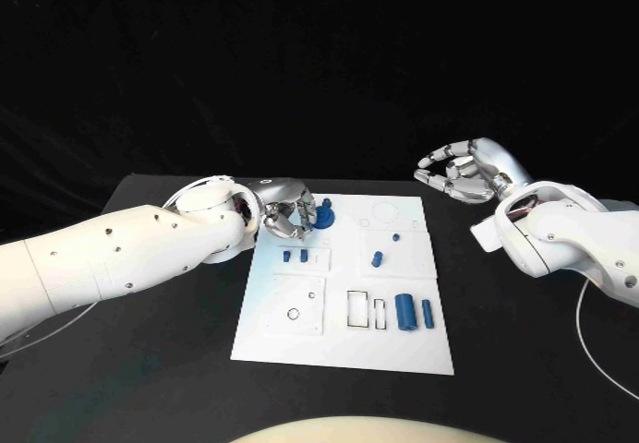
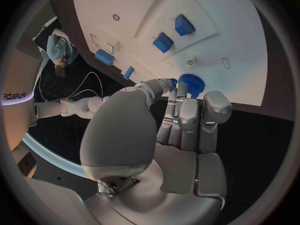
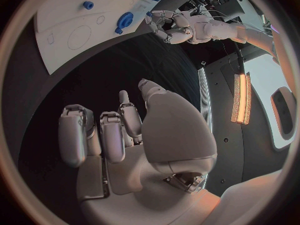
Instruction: Assemble the parts on the task board
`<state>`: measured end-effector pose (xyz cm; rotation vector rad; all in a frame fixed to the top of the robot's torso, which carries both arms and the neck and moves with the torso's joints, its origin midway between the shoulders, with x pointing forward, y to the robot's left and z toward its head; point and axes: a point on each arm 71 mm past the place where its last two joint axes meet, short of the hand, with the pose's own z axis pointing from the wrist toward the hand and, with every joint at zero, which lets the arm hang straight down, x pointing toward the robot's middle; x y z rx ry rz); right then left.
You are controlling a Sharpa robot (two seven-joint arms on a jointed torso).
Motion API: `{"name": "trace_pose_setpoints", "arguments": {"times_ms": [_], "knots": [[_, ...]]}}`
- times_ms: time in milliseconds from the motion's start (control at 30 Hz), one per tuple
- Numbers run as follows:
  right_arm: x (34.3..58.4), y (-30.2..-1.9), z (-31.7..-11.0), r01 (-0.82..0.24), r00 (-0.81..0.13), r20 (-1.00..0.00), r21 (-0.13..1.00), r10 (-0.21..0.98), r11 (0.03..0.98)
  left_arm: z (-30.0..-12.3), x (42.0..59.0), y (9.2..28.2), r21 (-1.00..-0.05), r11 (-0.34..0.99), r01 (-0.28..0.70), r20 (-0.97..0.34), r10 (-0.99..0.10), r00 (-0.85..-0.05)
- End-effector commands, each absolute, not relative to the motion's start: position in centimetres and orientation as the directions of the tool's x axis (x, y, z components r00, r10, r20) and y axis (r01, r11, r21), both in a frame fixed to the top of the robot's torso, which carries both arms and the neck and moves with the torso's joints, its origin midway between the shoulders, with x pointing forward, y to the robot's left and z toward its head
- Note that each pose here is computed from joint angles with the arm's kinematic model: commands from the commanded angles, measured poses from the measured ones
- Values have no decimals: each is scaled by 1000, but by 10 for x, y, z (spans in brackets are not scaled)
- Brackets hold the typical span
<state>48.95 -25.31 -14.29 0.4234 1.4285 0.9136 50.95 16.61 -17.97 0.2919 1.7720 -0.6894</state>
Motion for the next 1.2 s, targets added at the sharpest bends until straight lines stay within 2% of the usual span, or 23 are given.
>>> {"name": "trace_pose_setpoints", "arguments": {"times_ms": [33,433,1200], "knots": [[489,-252,-143,-289,-116,-658,739,744,608,-180,509,170,-335,796,504,-923,-168,-347],[489,-252,-143,-290,-116,-658,739,744,608,-188,511,179,-326,817,476,-913,-142,-382],[489,-251,-143,-292,-117,-658,739,744,607,-201,515,180,-315,831,459,-904,-115,-411]]}}
